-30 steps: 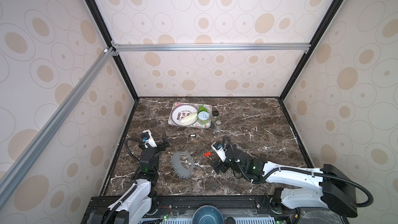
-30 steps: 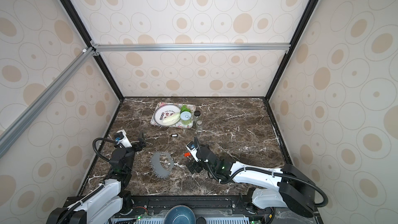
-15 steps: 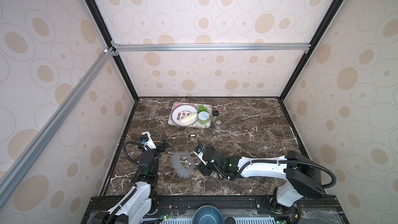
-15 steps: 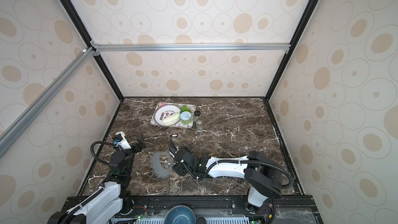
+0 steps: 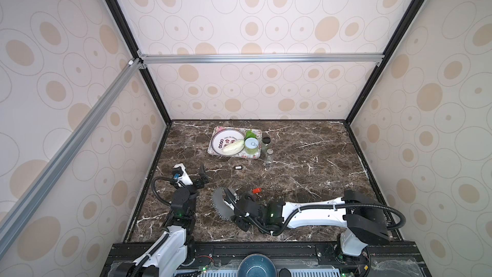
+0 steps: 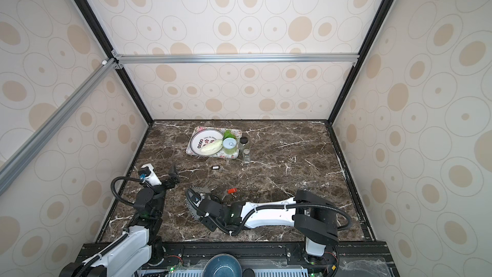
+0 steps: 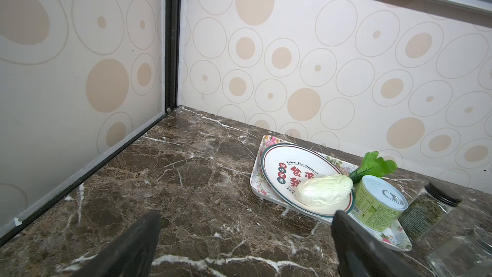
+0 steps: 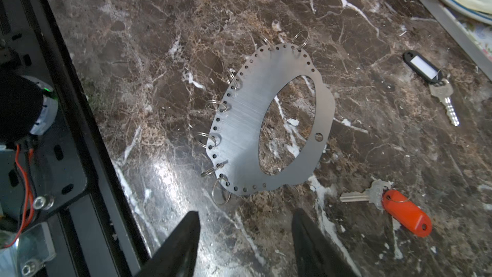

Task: Put the keys on the keyring
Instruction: 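Lower the right gripper and grasp the edge of the steel keyring plate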

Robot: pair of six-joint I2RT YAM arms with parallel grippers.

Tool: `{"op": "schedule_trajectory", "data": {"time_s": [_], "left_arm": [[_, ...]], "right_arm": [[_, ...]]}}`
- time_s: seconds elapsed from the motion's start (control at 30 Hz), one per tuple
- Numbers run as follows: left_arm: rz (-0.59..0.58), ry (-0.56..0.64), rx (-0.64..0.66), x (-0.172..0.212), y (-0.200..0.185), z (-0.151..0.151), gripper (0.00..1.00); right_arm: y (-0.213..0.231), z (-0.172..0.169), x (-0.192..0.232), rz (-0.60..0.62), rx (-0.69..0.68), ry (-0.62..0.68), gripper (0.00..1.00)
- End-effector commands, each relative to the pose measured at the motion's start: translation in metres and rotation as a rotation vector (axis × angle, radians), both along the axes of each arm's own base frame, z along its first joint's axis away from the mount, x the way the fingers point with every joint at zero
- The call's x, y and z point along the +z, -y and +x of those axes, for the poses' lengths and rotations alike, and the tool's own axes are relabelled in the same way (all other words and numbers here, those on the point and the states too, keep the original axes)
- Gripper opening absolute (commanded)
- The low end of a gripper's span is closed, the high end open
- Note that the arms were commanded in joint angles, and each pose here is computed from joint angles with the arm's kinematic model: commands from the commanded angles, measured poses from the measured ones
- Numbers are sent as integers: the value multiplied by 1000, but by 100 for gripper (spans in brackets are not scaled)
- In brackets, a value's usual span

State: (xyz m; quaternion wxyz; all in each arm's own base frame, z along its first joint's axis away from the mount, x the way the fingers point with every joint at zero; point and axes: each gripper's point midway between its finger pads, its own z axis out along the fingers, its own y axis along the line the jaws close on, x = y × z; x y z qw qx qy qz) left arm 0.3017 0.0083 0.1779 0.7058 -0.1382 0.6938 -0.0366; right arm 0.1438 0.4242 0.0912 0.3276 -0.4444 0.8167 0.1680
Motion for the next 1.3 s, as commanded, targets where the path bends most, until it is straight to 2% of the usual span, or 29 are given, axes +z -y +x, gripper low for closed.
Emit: {"op": "schedule_trajectory", "data": {"time_s": [0.0,0.23,1.27], "left_arm": [[-25,38,22,8,-4,-2,100],[-26,35,30,8,-5,-1,100],[-27,36,31,8,-5,-1,100]], "right_arm": [[9,2,-17,-97,-42,-17,54],[5,0,-34,-207,-71,-60,49],[-16,-13,-58,-275,-36,-84,48]]}}
